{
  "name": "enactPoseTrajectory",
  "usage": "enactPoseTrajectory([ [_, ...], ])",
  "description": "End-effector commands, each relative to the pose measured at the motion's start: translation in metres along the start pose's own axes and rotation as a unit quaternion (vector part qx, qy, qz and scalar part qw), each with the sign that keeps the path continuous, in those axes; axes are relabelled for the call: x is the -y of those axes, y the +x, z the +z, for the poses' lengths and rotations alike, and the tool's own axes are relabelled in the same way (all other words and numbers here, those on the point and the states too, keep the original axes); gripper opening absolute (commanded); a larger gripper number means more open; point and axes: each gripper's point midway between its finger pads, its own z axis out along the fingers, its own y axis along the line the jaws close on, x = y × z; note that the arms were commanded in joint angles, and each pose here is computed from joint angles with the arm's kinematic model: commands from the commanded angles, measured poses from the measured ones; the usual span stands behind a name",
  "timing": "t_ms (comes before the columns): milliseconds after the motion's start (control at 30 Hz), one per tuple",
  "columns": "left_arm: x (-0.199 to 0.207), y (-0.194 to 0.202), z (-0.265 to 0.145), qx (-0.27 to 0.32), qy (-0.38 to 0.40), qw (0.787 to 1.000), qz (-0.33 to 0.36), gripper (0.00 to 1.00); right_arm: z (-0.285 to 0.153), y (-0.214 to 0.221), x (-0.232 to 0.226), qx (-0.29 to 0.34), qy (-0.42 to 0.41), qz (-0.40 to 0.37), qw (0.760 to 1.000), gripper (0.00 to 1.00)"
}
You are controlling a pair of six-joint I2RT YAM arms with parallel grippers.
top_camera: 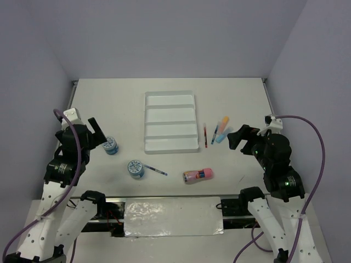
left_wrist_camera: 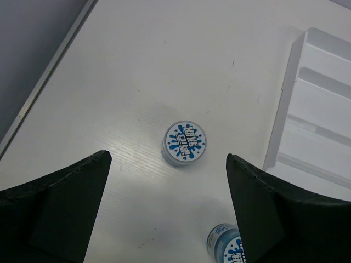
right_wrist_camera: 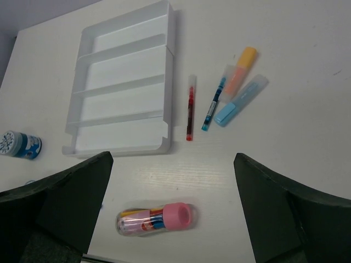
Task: Sort the stationery into containers
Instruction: Pick up the stationery from the center of the board.
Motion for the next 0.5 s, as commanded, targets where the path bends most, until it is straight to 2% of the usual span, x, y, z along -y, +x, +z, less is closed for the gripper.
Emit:
enactPoseTrajectory([
  [0,-0.003,-0.011,0.002,0.021,-0.018,0.999,-0.03,0.99,-0.004,-0.007,-0.006,0.012,-0.016,-0.004,1.0,1.0],
  [200,0.002,0.002,0.017,-0.012,-0.031,0.999,-0.029,0.99,0.007,0.015,-0.029,-0.034,-0.093,-0.017,0.995,1.0],
  [333,0.007,0.031,0.037,-0.1,-0.07,0.992,-0.023,0.99,0.012,0.023,-0.037,-0.052,-0.12,-0.018,0.991,1.0],
  [467,0.022,0.05,0.059,-0.137,-0.071,0.987,-0.048,0.99,0.013,0.026,-0.04,-0.064,-0.124,-0.021,0.99,1.0],
])
